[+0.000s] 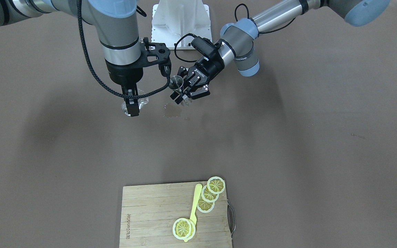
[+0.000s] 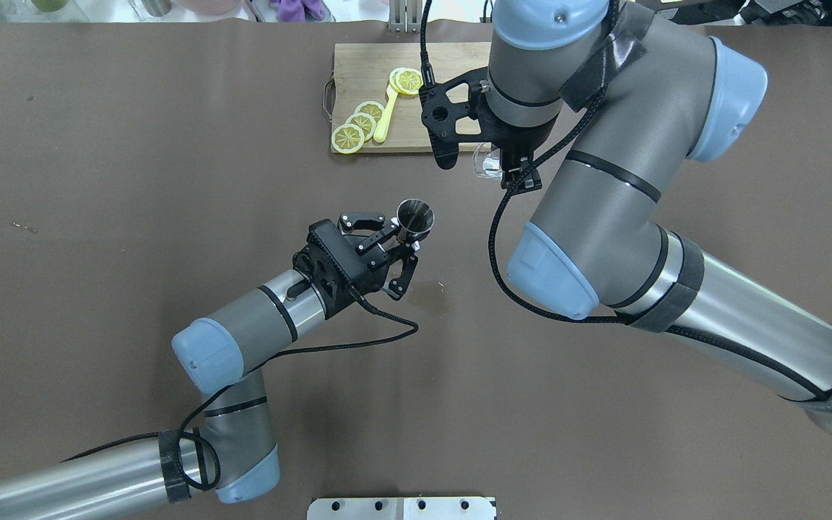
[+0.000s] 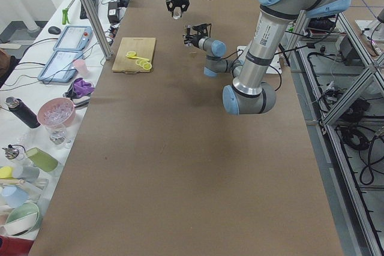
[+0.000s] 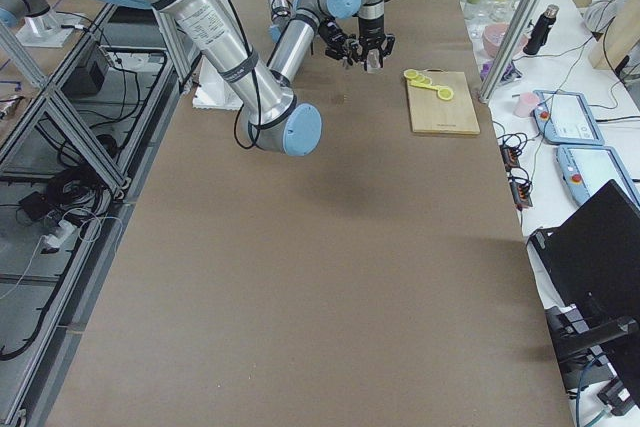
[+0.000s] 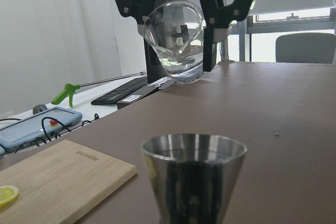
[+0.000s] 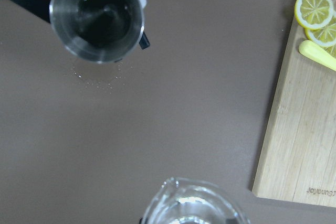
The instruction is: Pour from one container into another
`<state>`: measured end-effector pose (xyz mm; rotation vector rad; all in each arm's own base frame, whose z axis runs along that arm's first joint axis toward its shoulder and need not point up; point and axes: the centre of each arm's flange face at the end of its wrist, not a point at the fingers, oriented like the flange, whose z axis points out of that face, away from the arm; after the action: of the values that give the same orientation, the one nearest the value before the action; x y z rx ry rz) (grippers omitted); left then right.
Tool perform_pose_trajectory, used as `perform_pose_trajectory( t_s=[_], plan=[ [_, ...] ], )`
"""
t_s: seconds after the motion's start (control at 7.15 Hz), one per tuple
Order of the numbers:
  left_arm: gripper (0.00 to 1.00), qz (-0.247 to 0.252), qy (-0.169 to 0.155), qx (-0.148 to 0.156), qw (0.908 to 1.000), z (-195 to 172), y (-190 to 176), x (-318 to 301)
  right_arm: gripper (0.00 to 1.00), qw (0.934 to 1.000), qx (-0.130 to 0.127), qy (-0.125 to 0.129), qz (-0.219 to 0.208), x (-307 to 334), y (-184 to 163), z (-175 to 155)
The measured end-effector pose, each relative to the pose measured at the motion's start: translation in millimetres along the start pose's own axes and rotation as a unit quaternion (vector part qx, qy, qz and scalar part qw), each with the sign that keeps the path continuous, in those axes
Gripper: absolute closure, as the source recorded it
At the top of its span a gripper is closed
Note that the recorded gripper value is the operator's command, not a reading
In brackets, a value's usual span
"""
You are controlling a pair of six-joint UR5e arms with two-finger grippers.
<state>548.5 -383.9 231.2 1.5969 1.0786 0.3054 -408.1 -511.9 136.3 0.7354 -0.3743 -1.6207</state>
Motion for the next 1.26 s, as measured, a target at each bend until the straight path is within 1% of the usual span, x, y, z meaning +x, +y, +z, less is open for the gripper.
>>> perform_pose_trajectory(
  t_s=[0.28, 0.42, 0.56, 0.84, 0.98, 1.12, 1.26],
  plan=[
    [1.00, 0.015, -0.028, 0.007, 0.9995, -13.2, -13.8, -48.6, 1.00, 0.9998, 0.018, 0.004, 0.012, 8.1, 21.8, 3.7],
    [1.00, 0.026, -0.042, 0.003, 0.9988, -20.6, -12.2, -79.3, 1.00, 0.9994, 0.029, 0.004, 0.017, 9.9, 33.7, 7.5],
    [1.00, 0.036, -0.048, -0.007, 0.9981, -30.0, -7.1, -109.6, 1.00, 0.9989, 0.041, 0.005, 0.022, 12.0, 47.5, 10.4],
    [1.00, 0.048, -0.051, -0.025, 0.9972, -50.6, 9.0, -145.1, 1.00, 0.9974, 0.063, 0.014, 0.033, 15.9, 79.3, 15.9],
    [1.00, 0.051, -0.057, -0.026, 0.9967, -63.2, 13.6, -160.4, 1.00, 0.9956, 0.072, 0.021, 0.057, 15.2, 96.0, 19.9],
    [1.00, 0.054, -0.061, -0.028, 0.9963, -74.9, 18.1, -171.4, 1.00, 0.9918, 0.083, 0.029, 0.093, 12.8, 108.1, 22.7],
    [1.00, 0.056, -0.065, -0.034, 0.9958, -84.6, 25.4, -177.7, 1.00, 0.9881, 0.092, 0.038, 0.117, 9.8, 118.9, 26.9]
  ],
)
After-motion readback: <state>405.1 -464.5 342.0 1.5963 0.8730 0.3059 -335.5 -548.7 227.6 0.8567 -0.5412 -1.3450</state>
